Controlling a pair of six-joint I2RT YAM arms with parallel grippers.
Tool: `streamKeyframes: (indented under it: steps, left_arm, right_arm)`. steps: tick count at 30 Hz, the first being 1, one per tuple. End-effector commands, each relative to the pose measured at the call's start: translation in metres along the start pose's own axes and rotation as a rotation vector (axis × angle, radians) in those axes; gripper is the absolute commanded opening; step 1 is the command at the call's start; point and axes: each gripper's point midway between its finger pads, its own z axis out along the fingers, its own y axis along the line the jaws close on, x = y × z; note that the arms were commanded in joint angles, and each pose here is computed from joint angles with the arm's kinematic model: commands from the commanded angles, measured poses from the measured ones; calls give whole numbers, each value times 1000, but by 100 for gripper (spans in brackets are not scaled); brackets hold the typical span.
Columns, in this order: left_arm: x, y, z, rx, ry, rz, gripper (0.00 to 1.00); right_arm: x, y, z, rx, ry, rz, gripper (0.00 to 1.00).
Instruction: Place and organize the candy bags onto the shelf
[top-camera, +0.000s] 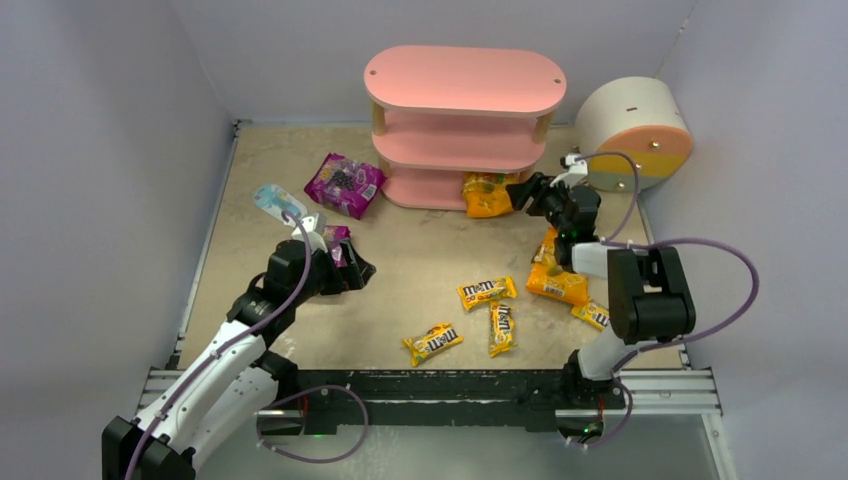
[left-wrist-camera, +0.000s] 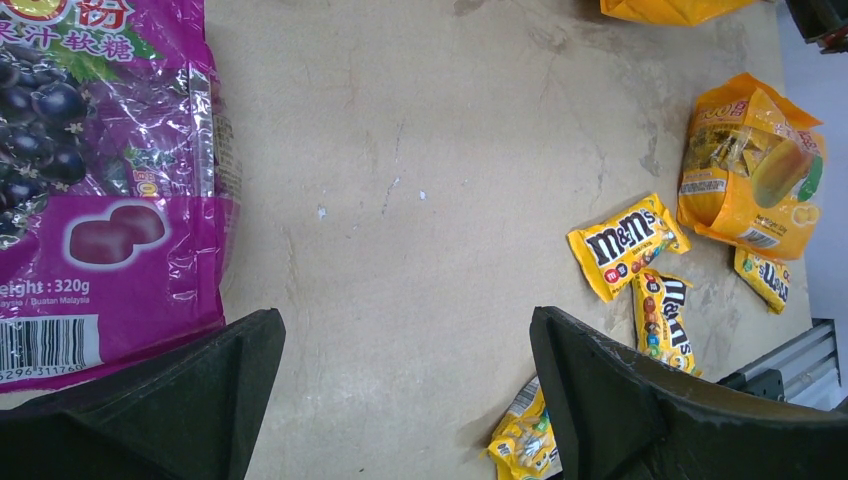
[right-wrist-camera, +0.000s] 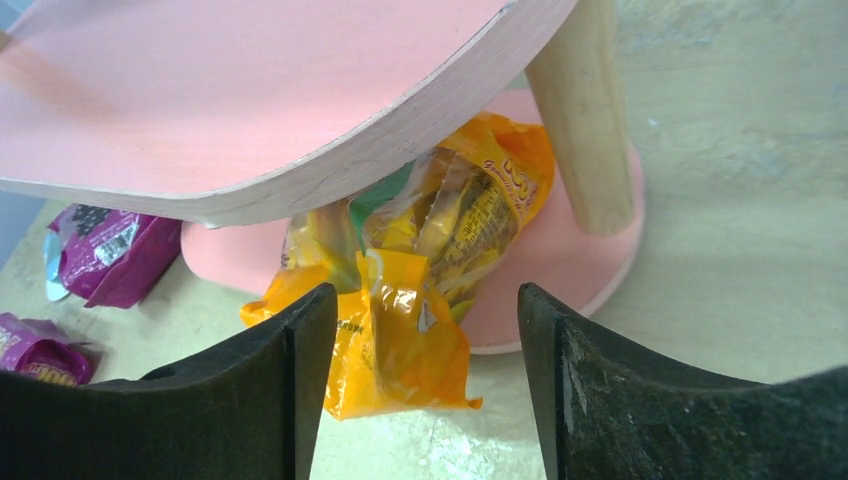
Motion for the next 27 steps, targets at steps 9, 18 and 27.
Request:
streamKeyframes:
  steps: [9,18,27]
  left_arm:
    - [-15,-13,-1,40,-36,18,99]
    - [-15,-14,1,45,-33,21,99]
    - [-16,-11,-2,29,-43,19,100]
  right_arm:
    - [32,6,-57,73,120,88,68]
    - [61,69,-51,-67,151,127,29]
    - [58,71,-16,-77,54,125,22]
